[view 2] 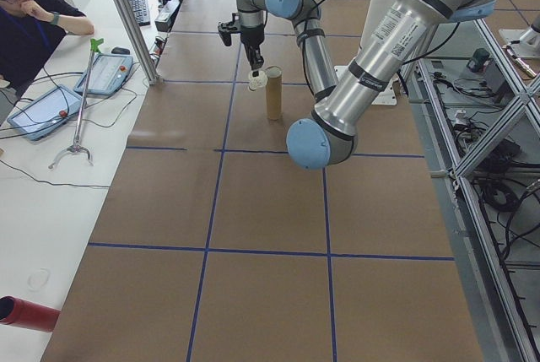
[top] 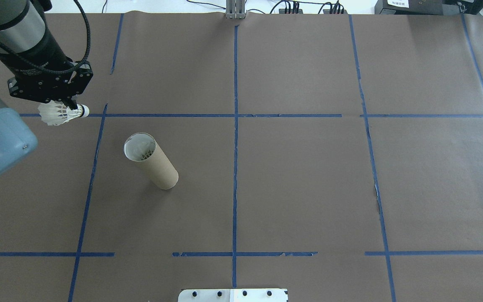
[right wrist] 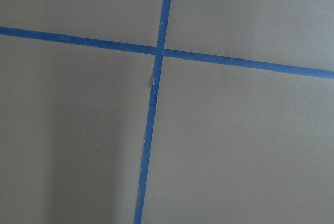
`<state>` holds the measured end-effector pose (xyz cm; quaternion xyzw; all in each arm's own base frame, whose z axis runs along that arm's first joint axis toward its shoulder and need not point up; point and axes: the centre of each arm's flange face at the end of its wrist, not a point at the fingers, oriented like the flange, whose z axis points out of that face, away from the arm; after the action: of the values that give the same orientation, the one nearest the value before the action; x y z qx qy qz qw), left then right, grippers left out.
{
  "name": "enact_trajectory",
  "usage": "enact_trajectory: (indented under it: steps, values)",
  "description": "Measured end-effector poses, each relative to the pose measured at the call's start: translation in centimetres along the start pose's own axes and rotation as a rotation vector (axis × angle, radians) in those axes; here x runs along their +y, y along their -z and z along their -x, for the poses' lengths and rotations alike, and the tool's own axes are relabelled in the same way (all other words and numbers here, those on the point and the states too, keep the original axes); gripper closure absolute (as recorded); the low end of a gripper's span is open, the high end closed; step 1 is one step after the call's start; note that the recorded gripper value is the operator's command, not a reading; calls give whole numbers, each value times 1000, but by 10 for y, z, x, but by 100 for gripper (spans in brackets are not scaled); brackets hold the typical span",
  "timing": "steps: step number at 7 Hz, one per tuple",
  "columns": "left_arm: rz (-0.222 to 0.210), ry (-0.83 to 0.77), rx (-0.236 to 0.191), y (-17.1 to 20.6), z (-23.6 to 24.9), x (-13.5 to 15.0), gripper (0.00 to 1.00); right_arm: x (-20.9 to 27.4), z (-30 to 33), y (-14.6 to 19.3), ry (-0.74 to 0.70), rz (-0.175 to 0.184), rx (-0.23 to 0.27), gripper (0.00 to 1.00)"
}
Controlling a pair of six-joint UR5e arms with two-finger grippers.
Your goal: Collect badminton balls into bucket
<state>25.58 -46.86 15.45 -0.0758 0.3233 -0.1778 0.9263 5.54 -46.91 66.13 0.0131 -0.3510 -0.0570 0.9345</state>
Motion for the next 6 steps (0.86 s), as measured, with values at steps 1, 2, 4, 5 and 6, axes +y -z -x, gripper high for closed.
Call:
enact_trajectory:
  steps: [1, 2, 4, 5, 6]
  values:
    - [17, -25, -21, 11, -23, 22, 100, 0, 0, 0, 0, -1, 0, 0]
    - [32, -49, -35, 14, -44, 38, 100, 0, 0, 0, 1, -1, 0, 0]
    - [52, -90, -59, 9, -71, 63, 100, 0, 0, 0, 1, -1, 0, 0]
    - [61, -99, -71, 4, -78, 70, 100, 0, 0, 0, 1, -1, 0, 0]
    - [69, -105, -86, -3, -83, 73, 100, 0, 0, 0, 0, -1, 0, 0]
